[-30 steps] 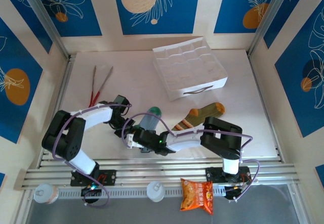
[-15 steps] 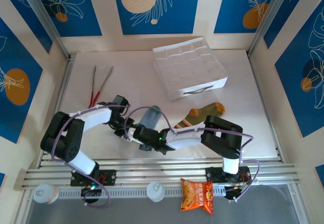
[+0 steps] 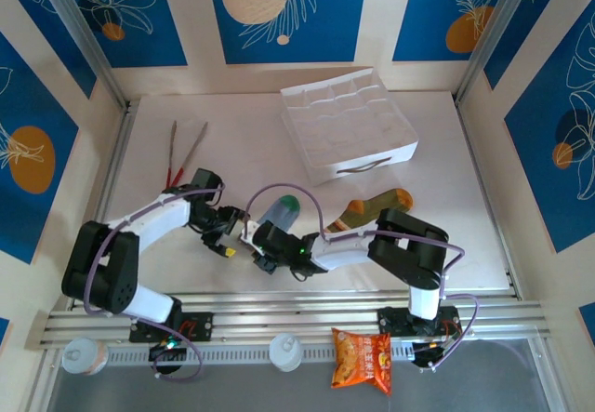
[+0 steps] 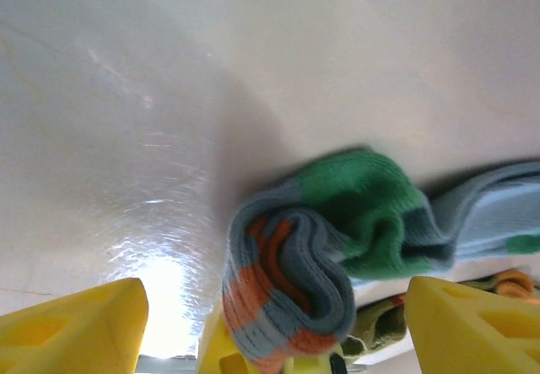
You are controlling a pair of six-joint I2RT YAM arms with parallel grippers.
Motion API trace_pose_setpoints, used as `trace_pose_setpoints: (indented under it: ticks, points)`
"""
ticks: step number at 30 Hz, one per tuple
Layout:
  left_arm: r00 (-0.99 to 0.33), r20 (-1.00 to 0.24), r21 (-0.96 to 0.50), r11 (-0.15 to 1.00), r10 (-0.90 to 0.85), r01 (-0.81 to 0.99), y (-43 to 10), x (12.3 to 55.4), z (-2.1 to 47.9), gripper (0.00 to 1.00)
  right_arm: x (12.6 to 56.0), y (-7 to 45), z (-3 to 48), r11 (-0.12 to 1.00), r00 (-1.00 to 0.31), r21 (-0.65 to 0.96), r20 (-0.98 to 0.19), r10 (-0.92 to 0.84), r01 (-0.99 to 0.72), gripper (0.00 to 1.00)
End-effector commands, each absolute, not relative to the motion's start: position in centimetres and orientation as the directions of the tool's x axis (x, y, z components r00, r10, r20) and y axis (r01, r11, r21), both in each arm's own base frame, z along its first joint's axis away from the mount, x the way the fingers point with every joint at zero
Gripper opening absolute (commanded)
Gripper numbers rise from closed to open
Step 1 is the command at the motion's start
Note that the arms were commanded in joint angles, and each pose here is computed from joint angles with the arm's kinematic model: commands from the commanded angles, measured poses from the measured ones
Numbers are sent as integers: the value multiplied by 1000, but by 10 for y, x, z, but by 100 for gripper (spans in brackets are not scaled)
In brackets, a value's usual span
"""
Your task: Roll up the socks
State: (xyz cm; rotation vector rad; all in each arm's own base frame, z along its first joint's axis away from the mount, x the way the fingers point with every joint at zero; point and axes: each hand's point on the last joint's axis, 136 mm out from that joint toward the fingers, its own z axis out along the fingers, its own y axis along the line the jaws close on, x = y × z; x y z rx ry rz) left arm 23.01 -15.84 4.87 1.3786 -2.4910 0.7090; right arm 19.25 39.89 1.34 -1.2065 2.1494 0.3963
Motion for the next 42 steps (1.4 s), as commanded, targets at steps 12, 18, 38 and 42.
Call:
trace_pose_setpoints:
  ticks: [12,18,38,42]
  points:
    - [-642,323,-437,492,-695,-753,-152,227,68,63,105,279,-121,698,-759,362,-46,-649,-618,0]
    - [-677,315,-459,517,-665,-723,-153,219,61,52,106,276,-128,735,-801,424,35,-598,-530,0]
    - [-650,349,-162,640,-675,-751,-132,171,-17,29,142,292,-115,750,-816,462,91,-571,-474,1]
    - [-628,370,-19,670,-685,-742,-120,150,-22,9,159,312,-88,645,-748,448,-87,-658,-619,24]
